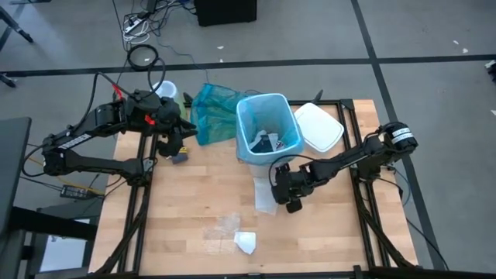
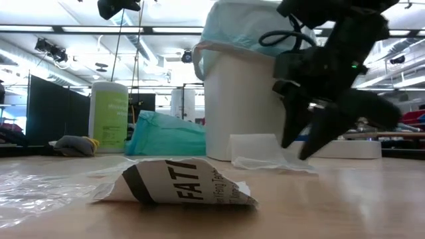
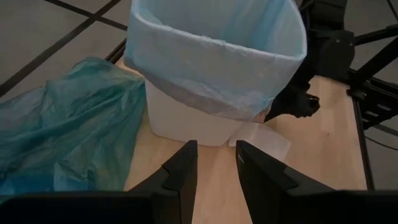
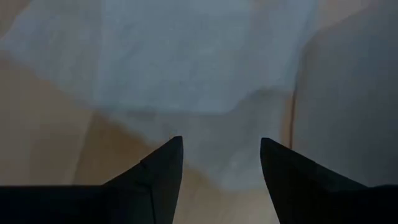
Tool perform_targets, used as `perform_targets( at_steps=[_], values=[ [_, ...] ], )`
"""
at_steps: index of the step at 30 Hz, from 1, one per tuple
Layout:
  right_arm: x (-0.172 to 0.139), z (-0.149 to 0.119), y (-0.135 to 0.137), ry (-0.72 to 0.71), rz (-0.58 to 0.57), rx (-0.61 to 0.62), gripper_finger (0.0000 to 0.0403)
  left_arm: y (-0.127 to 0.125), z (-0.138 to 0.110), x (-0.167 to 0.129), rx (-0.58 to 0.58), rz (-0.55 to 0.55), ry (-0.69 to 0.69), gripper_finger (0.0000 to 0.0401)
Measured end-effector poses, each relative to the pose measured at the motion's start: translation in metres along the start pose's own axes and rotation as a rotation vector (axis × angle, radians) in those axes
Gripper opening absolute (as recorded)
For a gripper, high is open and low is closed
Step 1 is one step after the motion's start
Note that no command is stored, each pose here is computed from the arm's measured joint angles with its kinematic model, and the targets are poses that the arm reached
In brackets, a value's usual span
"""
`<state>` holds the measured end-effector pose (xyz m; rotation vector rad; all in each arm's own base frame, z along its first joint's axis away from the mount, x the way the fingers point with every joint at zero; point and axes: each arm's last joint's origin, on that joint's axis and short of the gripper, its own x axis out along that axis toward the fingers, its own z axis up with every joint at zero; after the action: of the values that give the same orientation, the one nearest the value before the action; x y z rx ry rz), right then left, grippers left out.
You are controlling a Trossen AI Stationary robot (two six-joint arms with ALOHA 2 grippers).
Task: Place trash/remove bag and relplace
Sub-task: Put the white napkin into the white trash bin
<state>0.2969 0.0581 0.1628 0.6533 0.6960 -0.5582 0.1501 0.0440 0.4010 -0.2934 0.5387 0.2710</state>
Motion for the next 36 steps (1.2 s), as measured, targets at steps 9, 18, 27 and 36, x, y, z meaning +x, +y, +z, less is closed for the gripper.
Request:
perform_targets(
  at_steps=[9,18,27,36],
  values=[
    [0.009,0.02,-0.012,-0.031,-0.019,0.048,0.0193,0.0,0.0,0.0,0.005,0.006,-0.001,0.012],
    [0.011,0.017,-0.004,-0.025,0.054,0.047,0.0152,0.0,0.0,0.0,0.006,0.007,-0.002,0.012],
    [0.033,-0.001,-0.004,0.108,0.077,0.057,0.0113,0.0,0.0,0.0,0.005,0.008,-0.001,0.0119],
    [0.026,0.004,0.001,0.113,0.098,0.064,0.0002,0.0,-0.001,0.0,0.005,0.009,0.005,0.0119]
  ],
)
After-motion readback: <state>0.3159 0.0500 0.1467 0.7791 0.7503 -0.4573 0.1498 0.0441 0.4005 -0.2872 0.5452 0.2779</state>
